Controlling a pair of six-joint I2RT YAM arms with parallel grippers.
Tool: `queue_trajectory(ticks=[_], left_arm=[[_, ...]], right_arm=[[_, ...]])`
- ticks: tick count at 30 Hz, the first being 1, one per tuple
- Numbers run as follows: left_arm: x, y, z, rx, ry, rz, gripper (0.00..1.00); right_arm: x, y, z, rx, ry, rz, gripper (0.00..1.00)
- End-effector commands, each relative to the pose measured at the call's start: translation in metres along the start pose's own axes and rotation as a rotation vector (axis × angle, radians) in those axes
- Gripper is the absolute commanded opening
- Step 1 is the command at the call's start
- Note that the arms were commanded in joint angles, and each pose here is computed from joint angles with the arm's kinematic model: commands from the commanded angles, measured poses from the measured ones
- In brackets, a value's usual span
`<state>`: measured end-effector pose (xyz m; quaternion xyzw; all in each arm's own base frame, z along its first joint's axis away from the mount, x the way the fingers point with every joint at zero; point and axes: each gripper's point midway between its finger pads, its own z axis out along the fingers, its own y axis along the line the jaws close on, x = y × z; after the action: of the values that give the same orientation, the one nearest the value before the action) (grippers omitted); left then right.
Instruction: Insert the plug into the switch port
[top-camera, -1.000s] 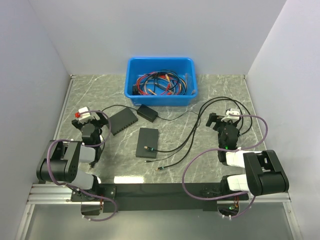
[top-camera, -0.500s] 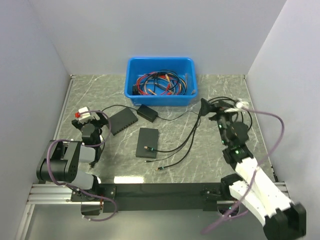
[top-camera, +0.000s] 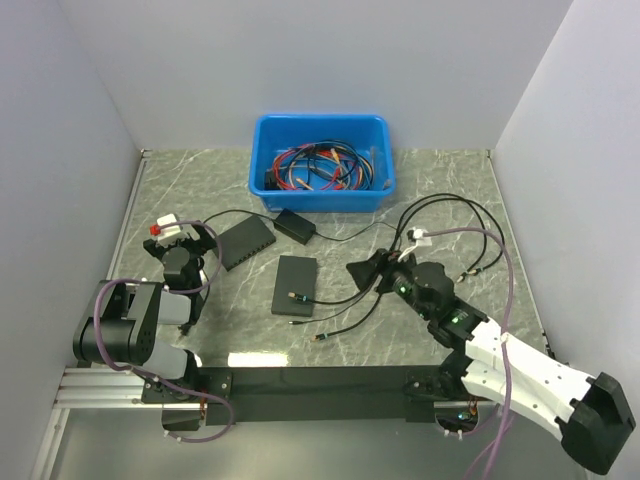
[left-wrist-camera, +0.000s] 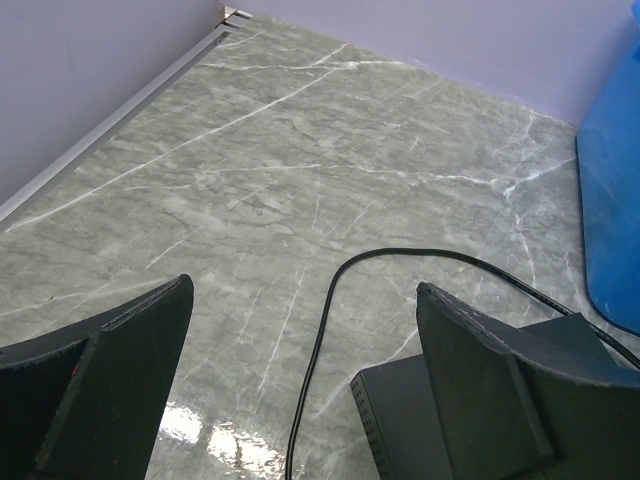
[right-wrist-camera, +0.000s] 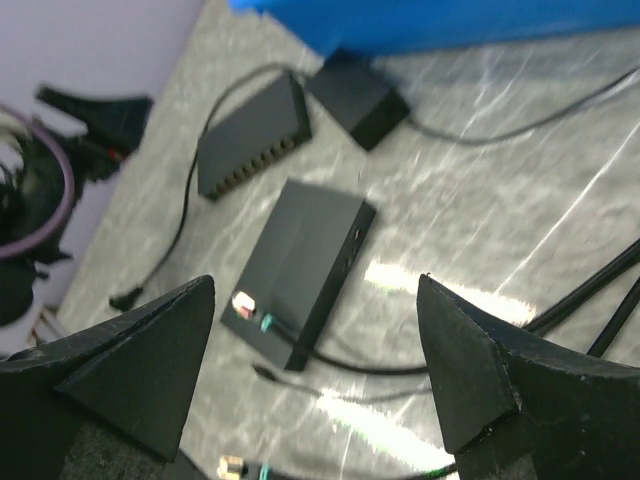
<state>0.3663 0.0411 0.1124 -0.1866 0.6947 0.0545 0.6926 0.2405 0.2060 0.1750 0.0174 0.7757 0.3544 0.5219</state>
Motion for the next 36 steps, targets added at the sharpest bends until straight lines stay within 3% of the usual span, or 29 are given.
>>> queue_trajectory(ticks=[1,6,8,14,18,21,22,23,26,28,31,36], left_arm=[[-0.017,-0.008,0.004,0.025,-0.055,-0.015,1.00],[-0.016,-0.008,0.004,0.024,-0.052,-0.014,0.99],[-0.016,-0.007,0.004,0.023,-0.051,-0.013,1.00],[-0.016,-0.009,0.005,0.027,-0.050,-0.015,1.00],[-0.018,-0.009,0.004,0.032,-0.061,-0.011,1.00],[-0.043,-0.020,0.011,-0.009,-0.061,0.023,0.99],[-0.042,-0.022,0.004,-0.047,0.011,0.032,0.99],[-0.045,-0.028,0.003,-0.034,0.057,0.013,1.00],[-0.089,-0.051,-0.003,0.050,0.009,-0.129,1.00],[-0.090,-0.048,-0.009,0.001,0.024,-0.318,1.00],[-0.078,-0.080,-0.023,0.173,0.147,-0.309,0.99],[-0.075,-0.112,-0.068,0.329,0.180,-0.314,0.95]], right_arm=[[-0.002,0.014,-0.005,-0.006,0.007,-0.014,0.88],[0.027,0.034,-0.011,-0.081,0.119,-0.107,0.89],[0.042,0.038,-0.011,-0.106,0.179,-0.136,0.98],[0.072,0.051,-0.009,-0.131,0.279,-0.197,1.00],[0.079,0.068,-0.012,-0.153,0.266,-0.269,1.00],[0.075,0.074,-0.011,-0.147,0.266,-0.291,1.00],[0.076,0.073,-0.012,-0.141,0.274,-0.309,1.00],[0.074,0.074,-0.012,-0.140,0.268,-0.317,1.00],[0.064,0.074,-0.013,-0.124,0.226,-0.323,1.00],[0.058,0.072,-0.012,-0.103,0.188,-0.318,1.00],[0.054,0.069,-0.010,-0.079,0.177,-0.322,1.00],[0.057,0.072,-0.007,-0.082,0.199,-0.353,1.00]])
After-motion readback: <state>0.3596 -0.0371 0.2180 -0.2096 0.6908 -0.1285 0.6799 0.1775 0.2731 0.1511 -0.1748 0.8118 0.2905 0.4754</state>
